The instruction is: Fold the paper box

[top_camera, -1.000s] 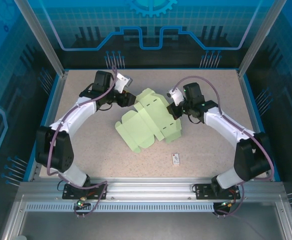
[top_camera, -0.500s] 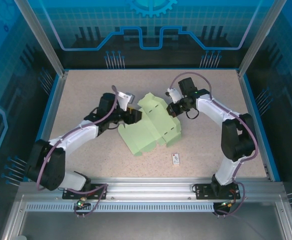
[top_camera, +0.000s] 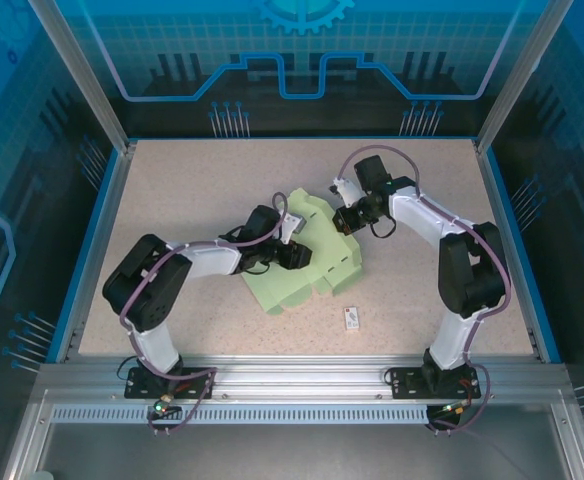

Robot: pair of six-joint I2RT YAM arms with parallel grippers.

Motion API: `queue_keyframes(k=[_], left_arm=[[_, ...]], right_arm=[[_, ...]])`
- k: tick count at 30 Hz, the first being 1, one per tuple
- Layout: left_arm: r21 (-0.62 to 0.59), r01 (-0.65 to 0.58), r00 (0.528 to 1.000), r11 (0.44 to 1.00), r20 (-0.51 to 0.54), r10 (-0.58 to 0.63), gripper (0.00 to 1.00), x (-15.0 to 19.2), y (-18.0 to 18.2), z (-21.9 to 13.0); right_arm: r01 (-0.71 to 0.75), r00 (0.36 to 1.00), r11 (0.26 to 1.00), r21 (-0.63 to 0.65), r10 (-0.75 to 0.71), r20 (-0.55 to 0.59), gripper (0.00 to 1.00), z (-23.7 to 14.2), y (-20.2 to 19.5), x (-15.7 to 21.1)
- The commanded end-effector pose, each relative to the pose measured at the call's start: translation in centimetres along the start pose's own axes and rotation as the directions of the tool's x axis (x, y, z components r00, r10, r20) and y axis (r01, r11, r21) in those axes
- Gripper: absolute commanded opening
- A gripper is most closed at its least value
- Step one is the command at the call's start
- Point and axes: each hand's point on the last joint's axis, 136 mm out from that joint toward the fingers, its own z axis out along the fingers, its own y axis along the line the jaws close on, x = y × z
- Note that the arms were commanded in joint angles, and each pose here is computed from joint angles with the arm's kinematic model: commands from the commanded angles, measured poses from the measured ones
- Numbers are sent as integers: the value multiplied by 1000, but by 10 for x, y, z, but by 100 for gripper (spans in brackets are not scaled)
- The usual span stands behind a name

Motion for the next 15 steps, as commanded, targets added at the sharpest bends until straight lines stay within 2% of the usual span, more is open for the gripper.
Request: queue_keyframes(k=[1, 15], left_arm=[[-1, -13, 999, 1000, 38, 13, 42, -12, -1, 5], [-56, 24, 999, 998, 38, -22, 43, 18, 23, 16]], right_arm=[[-12, 1000, 1000, -1, 12, -8, 1, -3, -1, -4], [-12, 999, 999, 39, 14, -46, 2, 8, -1, -5]])
